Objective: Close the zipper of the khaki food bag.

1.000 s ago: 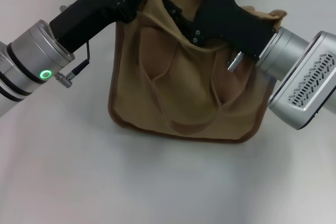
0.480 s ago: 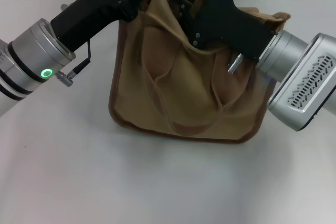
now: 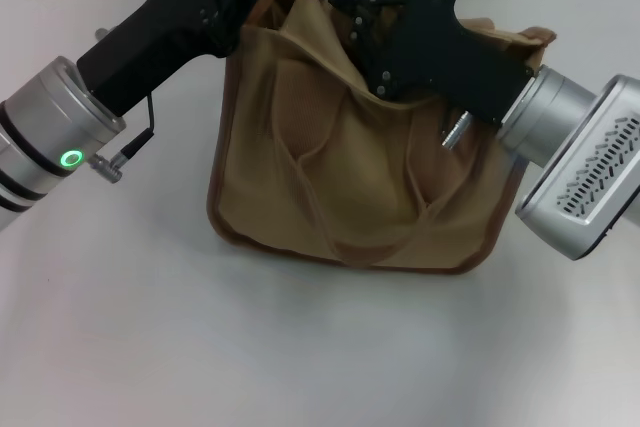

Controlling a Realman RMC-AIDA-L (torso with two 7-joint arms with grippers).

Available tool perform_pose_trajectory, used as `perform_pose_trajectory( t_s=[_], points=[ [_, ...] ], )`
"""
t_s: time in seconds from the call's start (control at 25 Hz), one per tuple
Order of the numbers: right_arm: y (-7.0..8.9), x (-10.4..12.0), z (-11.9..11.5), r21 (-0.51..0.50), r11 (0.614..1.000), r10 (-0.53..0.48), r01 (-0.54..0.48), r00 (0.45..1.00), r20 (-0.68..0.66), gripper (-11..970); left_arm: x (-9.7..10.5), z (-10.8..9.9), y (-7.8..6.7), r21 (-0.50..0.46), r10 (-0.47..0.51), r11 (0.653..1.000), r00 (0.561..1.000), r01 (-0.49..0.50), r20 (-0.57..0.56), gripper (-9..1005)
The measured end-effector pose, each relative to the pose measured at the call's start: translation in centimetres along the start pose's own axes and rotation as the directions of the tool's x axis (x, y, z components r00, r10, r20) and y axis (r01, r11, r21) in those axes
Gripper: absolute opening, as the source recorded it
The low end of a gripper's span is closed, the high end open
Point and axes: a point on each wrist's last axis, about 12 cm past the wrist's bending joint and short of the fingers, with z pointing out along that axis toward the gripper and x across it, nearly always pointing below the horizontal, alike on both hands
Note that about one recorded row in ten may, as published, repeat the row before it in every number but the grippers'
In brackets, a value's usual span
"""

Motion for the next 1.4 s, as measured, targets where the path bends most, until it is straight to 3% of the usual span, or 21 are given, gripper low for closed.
perform_pose_trajectory(
  t_s=[0.88,1.4],
  points=[
    [0.5,0.1,-1.5,0.029,0.999,0.038,-0.038,0.999,-0.002,0,0.1,-6.8,0.5,-0.244,0.019,0.970,1.000,-0.014,0.016,74],
    [0.4,0.8,-6.0,0.090,0.985,0.149,-0.145,0.988,-0.043,1,0.4,-8.0,0.5,-0.293,0.013,0.956,1.000,-0.012,0.000,105]
  ],
)
